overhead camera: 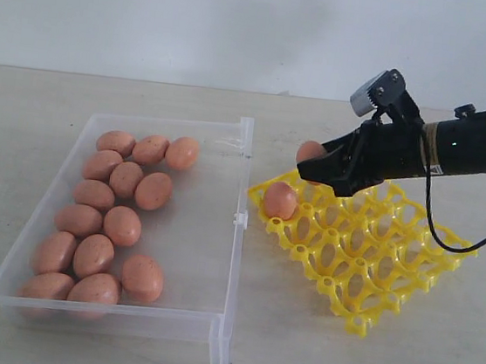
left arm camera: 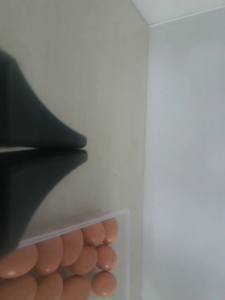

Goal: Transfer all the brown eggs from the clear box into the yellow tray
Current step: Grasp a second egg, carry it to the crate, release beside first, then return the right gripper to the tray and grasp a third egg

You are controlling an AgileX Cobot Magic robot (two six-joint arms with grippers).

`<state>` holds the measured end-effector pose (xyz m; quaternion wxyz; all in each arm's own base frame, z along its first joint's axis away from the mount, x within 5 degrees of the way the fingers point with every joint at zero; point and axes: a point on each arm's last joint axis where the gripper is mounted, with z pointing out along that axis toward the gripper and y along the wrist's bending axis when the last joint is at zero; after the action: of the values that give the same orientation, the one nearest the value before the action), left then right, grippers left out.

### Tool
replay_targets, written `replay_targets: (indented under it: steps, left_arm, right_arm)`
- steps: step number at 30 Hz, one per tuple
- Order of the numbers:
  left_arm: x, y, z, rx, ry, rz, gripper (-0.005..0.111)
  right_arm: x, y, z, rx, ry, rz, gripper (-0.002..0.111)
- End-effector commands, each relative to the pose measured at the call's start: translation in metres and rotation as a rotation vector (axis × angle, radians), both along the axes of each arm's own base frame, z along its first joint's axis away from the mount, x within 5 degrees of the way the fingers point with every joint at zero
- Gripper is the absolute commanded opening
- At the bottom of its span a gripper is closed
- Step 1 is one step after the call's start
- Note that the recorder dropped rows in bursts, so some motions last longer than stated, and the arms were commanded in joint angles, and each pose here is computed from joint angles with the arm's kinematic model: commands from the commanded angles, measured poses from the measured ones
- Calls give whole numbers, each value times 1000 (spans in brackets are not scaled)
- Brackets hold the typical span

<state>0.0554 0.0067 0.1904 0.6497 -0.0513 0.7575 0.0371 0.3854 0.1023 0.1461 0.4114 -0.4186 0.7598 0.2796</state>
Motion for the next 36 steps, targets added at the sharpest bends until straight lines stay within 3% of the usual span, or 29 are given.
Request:
replay_targets:
  steps: [1,10,11,14,17,21,30,32,36]
  left_arm:
    - [0,0,2,-4,-9,-4,-4]
    - [0,0,2,-4,-9,-4,-4]
    - [0,0,2,-4,-9,-4,-4]
    - [0,0,2,-4,-9,-4,-4]
    - [0,0,2,-4,-9,-4,-4]
    - [0,0,2,-4,-9,-4,-4]
    - [0,0,2,-4,-9,-4,-4]
    - [0,0,2,-4,-9,-4,-4]
    - [0,0,2,-4,-9,-4,-4]
  right_arm:
    - [3,5,0,-23,-34,-17,0]
    - [3,6,-6,-10,7,-33,0]
    - [3,6,-6,-12,8,-30,2]
    - [3,6,-7,-13,21,-31,25]
    - [3,6,-7,-12,24,-35,41]
    - [3,6,-7,-11,24,-36,54]
    - [3,7,-5,23,36,-49,56]
    - [1,10,12,103,40,-52,55]
    - [-15,27,96,411,-100,0,50]
